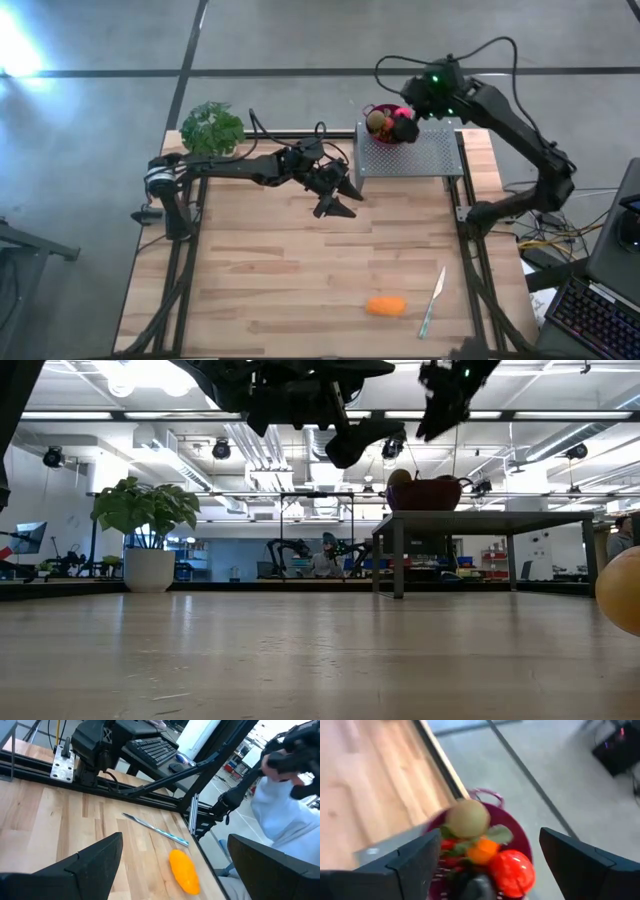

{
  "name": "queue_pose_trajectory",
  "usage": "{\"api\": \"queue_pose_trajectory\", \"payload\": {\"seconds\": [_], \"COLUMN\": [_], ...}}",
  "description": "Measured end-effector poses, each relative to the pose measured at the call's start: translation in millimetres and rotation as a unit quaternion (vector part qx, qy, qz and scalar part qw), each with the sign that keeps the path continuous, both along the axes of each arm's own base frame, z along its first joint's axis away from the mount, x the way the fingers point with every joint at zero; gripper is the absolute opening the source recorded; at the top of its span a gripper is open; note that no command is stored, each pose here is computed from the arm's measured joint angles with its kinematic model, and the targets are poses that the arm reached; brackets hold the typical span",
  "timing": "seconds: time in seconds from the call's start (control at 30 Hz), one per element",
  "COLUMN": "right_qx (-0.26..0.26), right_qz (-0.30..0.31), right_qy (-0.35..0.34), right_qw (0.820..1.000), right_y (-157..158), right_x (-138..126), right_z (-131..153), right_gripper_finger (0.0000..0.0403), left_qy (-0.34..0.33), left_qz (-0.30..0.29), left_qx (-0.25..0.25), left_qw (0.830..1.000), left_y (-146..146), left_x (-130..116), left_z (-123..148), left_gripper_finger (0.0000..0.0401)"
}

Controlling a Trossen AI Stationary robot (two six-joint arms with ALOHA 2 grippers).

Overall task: Pick & Place Fruit
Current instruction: Put the mango into the violet strainer bowl on the shelf

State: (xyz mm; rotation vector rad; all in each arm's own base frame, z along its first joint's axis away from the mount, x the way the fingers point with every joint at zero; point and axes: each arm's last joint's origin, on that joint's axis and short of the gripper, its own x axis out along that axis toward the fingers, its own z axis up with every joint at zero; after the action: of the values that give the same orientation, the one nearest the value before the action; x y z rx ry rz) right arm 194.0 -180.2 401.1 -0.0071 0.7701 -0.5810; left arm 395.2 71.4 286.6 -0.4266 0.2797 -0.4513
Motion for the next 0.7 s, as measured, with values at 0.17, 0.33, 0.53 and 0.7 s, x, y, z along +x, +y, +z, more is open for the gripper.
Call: {"api": "queue_pose_trajectory", "payload": {"seconds": [0.17, 0.33, 0.53, 0.7], "right_qx": [-0.032, -0.043, 0.018, 0.068], "right_qz": [0.044, 0.064, 0.131, 0.183], "right_qy": [-0.016, -0.003, -0.022, -0.020], "right_qw": [0.998, 0.997, 0.991, 0.980], "right_y": [47.0, 94.7, 151.9, 201.3], "right_x": [-5.4, -12.2, -17.7, -13.0], "right_z": [21.3, 28.7, 27.3, 11.2], "right_gripper_finger": [0.0310, 0.0301, 0.0290, 0.0282], "left_qy": [-0.018, -0.039, -0.035, -0.023], "left_qz": [-0.009, -0.024, -0.020, -0.013], "left_qx": [0.038, 0.077, 0.089, 0.101], "left_qw": [0.999, 0.996, 0.995, 0.995], "left_y": [-1.6, -8.4, -12.1, -9.9], "left_x": [0.2, 1.3, 1.8, 0.7], "left_z": [-0.5, -0.8, -2.5, -5.1], "left_gripper_finger": [0.0365, 0.0365, 0.0365, 0.0365]}}
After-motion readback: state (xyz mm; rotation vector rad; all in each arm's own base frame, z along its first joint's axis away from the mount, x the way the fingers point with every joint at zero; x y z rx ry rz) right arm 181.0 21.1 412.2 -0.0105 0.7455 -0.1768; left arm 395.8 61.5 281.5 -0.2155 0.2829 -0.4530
